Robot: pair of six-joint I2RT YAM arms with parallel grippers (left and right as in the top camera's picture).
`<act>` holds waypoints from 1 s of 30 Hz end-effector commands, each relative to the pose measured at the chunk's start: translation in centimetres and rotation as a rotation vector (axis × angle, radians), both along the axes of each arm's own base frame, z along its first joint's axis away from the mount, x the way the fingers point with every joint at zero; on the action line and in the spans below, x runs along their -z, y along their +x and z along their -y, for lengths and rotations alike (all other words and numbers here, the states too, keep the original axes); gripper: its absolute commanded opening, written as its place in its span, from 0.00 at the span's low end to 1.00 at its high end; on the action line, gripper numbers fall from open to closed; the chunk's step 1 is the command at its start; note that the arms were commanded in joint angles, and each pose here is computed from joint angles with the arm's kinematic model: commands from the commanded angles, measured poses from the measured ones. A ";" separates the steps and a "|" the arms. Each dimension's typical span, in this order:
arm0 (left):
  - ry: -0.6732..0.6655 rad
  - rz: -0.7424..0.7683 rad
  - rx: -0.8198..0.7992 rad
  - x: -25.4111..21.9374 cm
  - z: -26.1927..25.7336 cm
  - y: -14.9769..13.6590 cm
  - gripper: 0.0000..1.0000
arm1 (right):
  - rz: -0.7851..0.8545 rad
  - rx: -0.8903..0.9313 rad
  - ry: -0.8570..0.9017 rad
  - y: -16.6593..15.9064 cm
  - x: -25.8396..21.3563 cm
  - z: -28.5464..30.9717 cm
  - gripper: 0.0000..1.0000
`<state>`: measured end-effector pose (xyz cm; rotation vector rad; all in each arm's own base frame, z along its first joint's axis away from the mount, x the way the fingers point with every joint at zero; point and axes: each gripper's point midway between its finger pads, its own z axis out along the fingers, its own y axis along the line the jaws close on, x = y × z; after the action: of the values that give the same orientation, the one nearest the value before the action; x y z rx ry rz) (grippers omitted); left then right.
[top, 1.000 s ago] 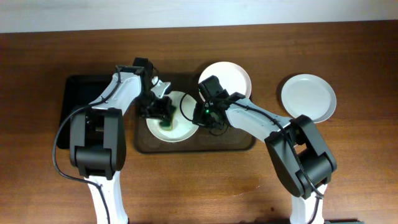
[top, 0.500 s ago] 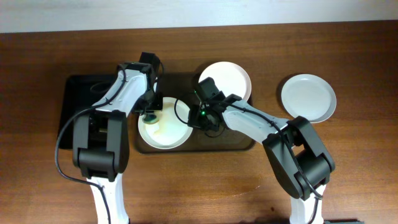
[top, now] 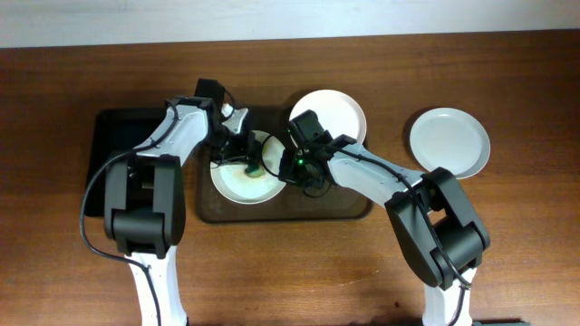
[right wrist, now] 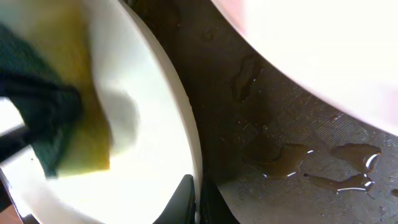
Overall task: Clean dirty plates on tray and stack at the side
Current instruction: 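Scrub the held plate with the sponge in the left gripper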
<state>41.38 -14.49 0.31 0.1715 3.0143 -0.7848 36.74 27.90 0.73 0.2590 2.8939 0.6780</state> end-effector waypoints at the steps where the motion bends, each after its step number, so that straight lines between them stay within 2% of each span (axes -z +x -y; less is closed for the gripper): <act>1: 0.470 0.028 -0.160 3.9 -8.3 1.5 0.01 | -0.026 -0.012 -0.026 -0.6 1.2 0.3 0.04; 4: 0.778 -0.021 -0.178 3.3 -13.6 -0.5 0.00 | -0.025 -0.011 -0.026 -0.6 1.2 0.3 0.04; 6: 0.803 -0.106 -0.131 3.1 -13.6 -2.7 0.01 | -0.025 -0.012 -0.026 -0.6 1.2 0.3 0.04; 8: 0.693 -0.166 0.006 3.2 -11.0 -4.5 0.00 | -0.025 -0.011 -0.026 -0.6 1.2 0.3 0.04; 9: 0.531 -0.202 0.116 3.3 -7.9 -5.9 0.01 | -0.025 -0.011 -0.026 -0.6 1.2 0.3 0.04; 10: 0.438 -0.219 0.160 3.1 -6.2 -6.6 0.01 | -0.025 -0.011 -0.026 -0.6 1.2 0.3 0.04; 11: 0.219 -0.225 0.245 2.3 -2.5 -7.5 0.01 | -0.025 -0.011 -0.026 -0.6 1.2 0.3 0.04; 12: 0.090 -0.199 0.267 1.7 -0.3 -7.4 0.01 | -0.025 -0.011 -0.026 -0.6 1.2 0.3 0.04; 14: 0.046 -0.129 0.246 1.7 0.7 -5.7 0.01 | -0.025 -0.012 -0.026 -0.6 1.2 0.3 0.04; 16: 0.048 -0.068 0.099 2.0 1.1 -2.6 0.00 | -0.026 -0.012 -0.026 -0.6 1.2 0.3 0.04; 18: 0.112 -0.051 -0.056 2.5 -0.4 -0.4 0.01 | -0.025 -0.013 -0.027 -0.7 1.2 0.3 0.04; 20: 0.265 -0.013 -0.197 2.8 -4.2 1.7 0.01 | -0.023 -0.019 -0.028 -0.7 1.2 0.3 0.04; 25: 0.613 0.057 -0.252 -1.6 -10.0 3.9 0.01 | -0.023 -0.019 -0.028 -0.7 1.2 0.3 0.04; 27: 0.644 0.059 -0.251 -4.6 -10.4 4.3 0.01 | -0.023 -0.019 -0.028 -0.7 1.2 0.3 0.04; 30: 0.581 0.050 -0.169 -9.4 -9.2 3.9 0.00 | -0.026 -0.018 -0.030 -0.7 1.2 0.4 0.04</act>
<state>44.10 -5.39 6.16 -0.1223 3.1098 0.1387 36.61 27.89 0.65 0.2486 2.8992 0.6743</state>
